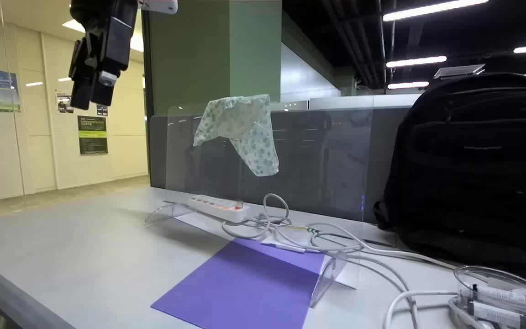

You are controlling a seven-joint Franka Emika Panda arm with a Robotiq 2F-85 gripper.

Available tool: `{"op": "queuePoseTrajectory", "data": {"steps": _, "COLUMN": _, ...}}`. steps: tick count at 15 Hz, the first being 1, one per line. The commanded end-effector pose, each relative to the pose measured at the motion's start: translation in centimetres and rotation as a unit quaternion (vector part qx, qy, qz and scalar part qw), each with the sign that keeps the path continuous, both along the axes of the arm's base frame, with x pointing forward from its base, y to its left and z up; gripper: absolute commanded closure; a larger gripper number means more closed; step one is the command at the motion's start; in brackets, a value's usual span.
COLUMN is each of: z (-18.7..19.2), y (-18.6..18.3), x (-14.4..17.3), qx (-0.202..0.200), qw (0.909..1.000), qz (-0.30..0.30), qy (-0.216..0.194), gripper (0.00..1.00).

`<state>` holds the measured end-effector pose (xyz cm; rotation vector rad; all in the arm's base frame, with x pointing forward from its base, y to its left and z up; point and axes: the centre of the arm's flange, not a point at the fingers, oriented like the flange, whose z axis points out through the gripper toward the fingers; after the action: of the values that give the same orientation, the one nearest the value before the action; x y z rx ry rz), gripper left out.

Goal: Put the cloth on the workbench

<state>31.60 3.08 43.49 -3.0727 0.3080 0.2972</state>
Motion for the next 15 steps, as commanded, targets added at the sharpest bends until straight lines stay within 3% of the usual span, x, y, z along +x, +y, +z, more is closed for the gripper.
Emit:
{"op": "queuePoseTrajectory", "data": {"steps": 1, "z": 0.0, "y": 0.0, "x": 0.0, "qx": 0.000, "qw": 1.0000, "qz": 0.000, "qy": 0.000, "gripper": 0.00}}
{"op": "queuePoseTrajectory", "data": {"steps": 8, "z": 0.0, "y": 0.0, "x": 0.0, "qx": 0.000, "qw": 1.0000, "qz": 0.000, "qy": 0.000, "gripper": 0.00}}
{"op": "queuePoseTrajectory", "data": {"steps": 11, "z": 0.5, "y": -0.4, "x": 2.0, "qx": 0.010, "qw": 0.9963, "qz": -0.070, "qy": -0.048, "gripper": 0.00}}
{"op": "queuePoseTrajectory", "data": {"steps": 15, "z": 2.1, "y": -1.8, "x": 5.5, "qx": 0.007, "qw": 0.9805, "qz": -0.129, "qy": -0.148, "gripper": 0.00}}
